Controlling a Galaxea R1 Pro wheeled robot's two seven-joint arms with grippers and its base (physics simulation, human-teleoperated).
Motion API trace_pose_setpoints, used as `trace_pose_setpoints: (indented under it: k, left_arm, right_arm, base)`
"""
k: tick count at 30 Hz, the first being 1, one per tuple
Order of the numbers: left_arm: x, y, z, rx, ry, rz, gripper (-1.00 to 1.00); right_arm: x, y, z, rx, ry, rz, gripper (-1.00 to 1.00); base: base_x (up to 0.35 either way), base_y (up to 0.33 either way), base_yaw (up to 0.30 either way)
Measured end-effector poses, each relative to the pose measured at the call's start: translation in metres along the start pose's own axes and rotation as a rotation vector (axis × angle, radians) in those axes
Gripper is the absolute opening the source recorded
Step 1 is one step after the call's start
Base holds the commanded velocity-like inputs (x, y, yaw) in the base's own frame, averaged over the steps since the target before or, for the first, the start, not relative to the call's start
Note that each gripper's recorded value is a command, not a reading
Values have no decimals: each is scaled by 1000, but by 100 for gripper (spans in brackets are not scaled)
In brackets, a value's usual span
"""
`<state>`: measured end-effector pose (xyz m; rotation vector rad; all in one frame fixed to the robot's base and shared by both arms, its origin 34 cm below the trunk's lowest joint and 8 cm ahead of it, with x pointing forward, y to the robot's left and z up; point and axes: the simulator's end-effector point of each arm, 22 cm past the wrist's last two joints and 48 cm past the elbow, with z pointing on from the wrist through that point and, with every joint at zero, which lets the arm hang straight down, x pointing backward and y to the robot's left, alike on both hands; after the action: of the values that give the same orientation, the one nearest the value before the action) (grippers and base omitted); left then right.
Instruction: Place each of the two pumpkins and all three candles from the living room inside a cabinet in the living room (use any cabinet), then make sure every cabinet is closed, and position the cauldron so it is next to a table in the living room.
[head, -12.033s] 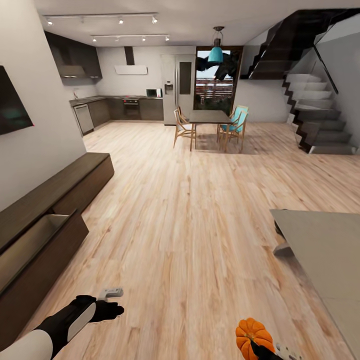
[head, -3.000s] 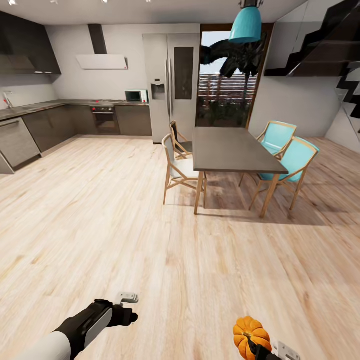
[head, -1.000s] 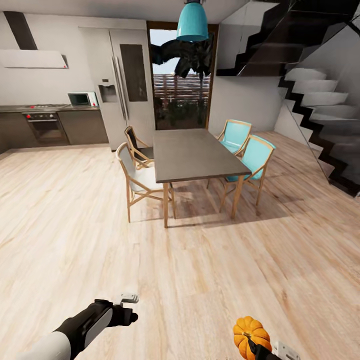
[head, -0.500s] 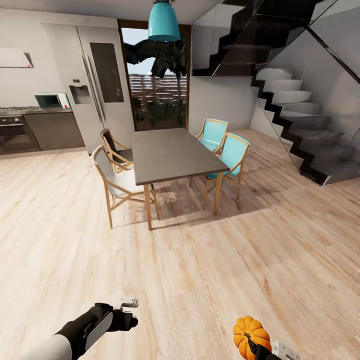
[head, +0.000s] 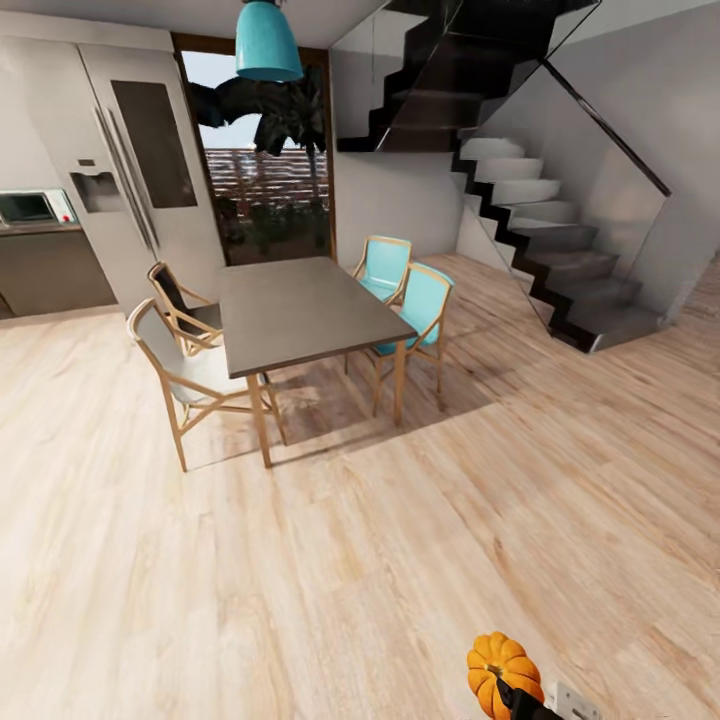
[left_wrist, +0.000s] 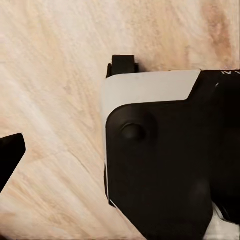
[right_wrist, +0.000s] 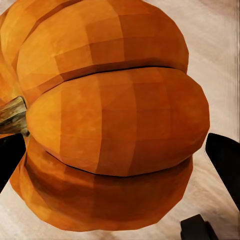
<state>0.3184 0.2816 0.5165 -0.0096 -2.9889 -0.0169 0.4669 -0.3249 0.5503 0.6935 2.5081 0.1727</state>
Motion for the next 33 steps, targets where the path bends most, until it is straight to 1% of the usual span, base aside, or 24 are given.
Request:
trace_pose_setpoints:
  k: [3,5,7,12,33]
  left_arm:
    - [64,3,18,-5,23,-2,100]
    - [95,4,25,-7,22,-3,100]
    - [108,3,28,-6,8,-1,100]
    - [111,3,29,-8,-10,3,100]
    - [111,3,29,-7,-11,3,100]
  right_arm:
    - [0,0,0,0,0,0,-100]
    - [0,0,0,0,-1,0,-100]
    - [0,0,0,-1,-1,0,-100]
    - [0,0,0,0,1,-1,-100]
    - [1,0,0,-1,2,-1,-100]
  base:
    - [0,0,-264]
    - [0,0,-264]
    - [0,0,-264]
    - [0,0,-264]
    - [0,0,-264]
